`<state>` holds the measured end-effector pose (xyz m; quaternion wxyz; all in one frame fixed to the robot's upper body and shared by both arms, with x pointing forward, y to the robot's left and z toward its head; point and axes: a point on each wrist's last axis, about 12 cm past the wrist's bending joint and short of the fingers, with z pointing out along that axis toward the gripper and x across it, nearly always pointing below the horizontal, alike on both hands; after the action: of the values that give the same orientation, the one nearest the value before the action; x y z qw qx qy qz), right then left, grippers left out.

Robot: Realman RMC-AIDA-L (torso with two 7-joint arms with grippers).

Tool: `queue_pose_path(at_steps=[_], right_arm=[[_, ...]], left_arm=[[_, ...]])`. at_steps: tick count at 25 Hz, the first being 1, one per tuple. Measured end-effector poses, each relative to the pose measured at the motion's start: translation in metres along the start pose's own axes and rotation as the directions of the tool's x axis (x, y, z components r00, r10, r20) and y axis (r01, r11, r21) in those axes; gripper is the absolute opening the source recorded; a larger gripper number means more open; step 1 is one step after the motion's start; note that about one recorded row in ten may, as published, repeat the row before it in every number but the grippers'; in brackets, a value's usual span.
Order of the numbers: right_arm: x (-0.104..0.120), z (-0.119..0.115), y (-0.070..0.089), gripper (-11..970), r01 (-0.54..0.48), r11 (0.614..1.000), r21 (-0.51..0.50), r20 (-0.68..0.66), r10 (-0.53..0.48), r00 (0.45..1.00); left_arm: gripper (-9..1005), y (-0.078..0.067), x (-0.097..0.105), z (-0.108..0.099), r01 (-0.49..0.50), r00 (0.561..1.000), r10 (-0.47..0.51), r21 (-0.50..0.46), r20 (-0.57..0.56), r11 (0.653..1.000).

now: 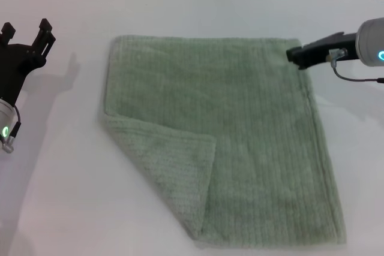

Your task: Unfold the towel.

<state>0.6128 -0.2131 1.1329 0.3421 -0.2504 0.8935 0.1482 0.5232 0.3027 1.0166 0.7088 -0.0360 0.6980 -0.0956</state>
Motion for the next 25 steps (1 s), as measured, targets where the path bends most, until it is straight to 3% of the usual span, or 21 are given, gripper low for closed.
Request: queue_pose_path(at_steps=[15, 25], right_arm=[[-0.011, 0.026, -0.016, 26, 0.056, 0.998, -0.010, -0.196, -0.057, 0.979], [-0.011, 0.033, -0.021, 24, 0.088, 0.996, -0.030, -0.206, -0.093, 0.974]], left_arm=[[801, 0.000, 0.001, -0.001, 0.008, 1.000, -0.008, -0.007, 0.002, 1.000], [801, -0.002, 0.001, -0.001, 0.013, 1.000, -0.013, -0.006, 0.001, 1.000]])
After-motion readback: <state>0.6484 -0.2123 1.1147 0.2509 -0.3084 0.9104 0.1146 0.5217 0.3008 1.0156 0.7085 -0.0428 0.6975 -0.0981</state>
